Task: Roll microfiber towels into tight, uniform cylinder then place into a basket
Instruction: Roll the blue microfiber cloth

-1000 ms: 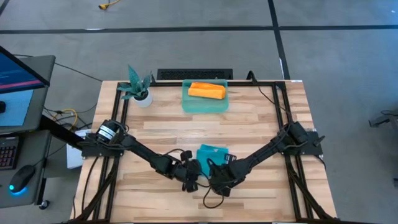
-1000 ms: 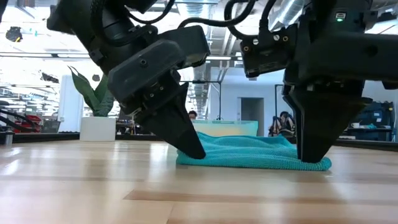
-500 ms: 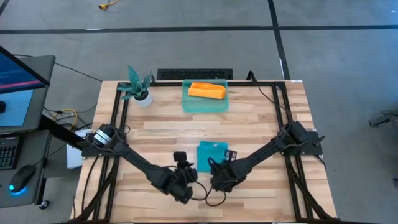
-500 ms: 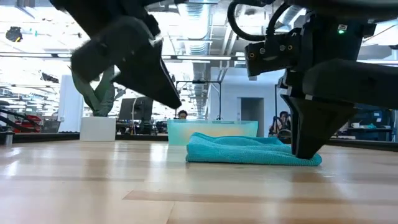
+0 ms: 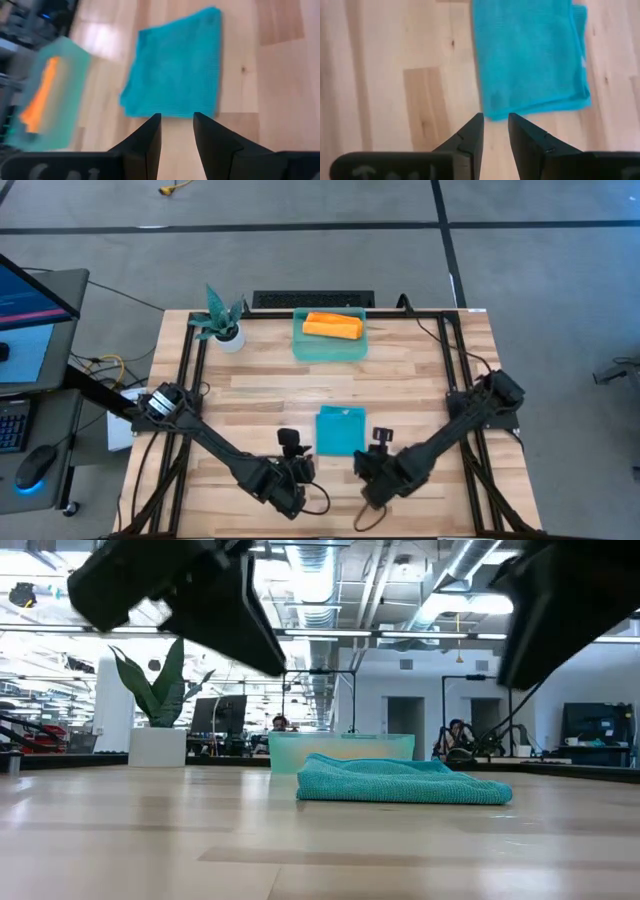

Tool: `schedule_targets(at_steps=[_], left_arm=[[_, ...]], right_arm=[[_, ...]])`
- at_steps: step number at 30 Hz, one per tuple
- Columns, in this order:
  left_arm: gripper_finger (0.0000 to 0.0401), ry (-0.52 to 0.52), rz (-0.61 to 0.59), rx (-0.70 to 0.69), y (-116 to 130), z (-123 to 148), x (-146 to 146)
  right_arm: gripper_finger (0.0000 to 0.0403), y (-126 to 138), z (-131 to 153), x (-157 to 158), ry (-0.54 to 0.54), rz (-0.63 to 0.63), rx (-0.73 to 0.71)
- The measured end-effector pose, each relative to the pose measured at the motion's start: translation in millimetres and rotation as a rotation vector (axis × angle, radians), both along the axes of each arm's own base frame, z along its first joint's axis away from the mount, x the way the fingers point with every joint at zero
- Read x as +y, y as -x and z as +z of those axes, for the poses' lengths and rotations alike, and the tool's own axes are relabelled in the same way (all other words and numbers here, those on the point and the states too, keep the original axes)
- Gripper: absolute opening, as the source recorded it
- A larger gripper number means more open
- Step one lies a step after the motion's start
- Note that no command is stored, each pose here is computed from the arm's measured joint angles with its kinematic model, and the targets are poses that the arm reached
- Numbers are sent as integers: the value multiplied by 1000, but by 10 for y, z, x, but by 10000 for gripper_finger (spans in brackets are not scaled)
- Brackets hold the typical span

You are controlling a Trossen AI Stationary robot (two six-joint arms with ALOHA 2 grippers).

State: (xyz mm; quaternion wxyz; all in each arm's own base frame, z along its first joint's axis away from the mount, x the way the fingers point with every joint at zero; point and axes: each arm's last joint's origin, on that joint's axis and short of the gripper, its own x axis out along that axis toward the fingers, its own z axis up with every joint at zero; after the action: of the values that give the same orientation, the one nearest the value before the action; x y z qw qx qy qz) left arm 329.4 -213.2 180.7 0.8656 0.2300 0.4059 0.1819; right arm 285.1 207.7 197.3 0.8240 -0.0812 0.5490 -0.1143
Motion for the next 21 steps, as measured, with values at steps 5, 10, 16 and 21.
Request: schedule_targets(at_steps=[5,10,16,21], left_arm=[[106,-56,5,-61,47,91,-103],[106,-61,2,-63,50,93,-110],[106,-56,3,-61,45,92,-103],[106,-41,-1,-50,44,88,-105]], right_arm=[[113,109,52,68,117,1,-80],[113,2,74,-74,189,-75,-156],[113,-170,12,-423,215,-176,-122],[113,-207,-226,-809,196,-271,-13]])
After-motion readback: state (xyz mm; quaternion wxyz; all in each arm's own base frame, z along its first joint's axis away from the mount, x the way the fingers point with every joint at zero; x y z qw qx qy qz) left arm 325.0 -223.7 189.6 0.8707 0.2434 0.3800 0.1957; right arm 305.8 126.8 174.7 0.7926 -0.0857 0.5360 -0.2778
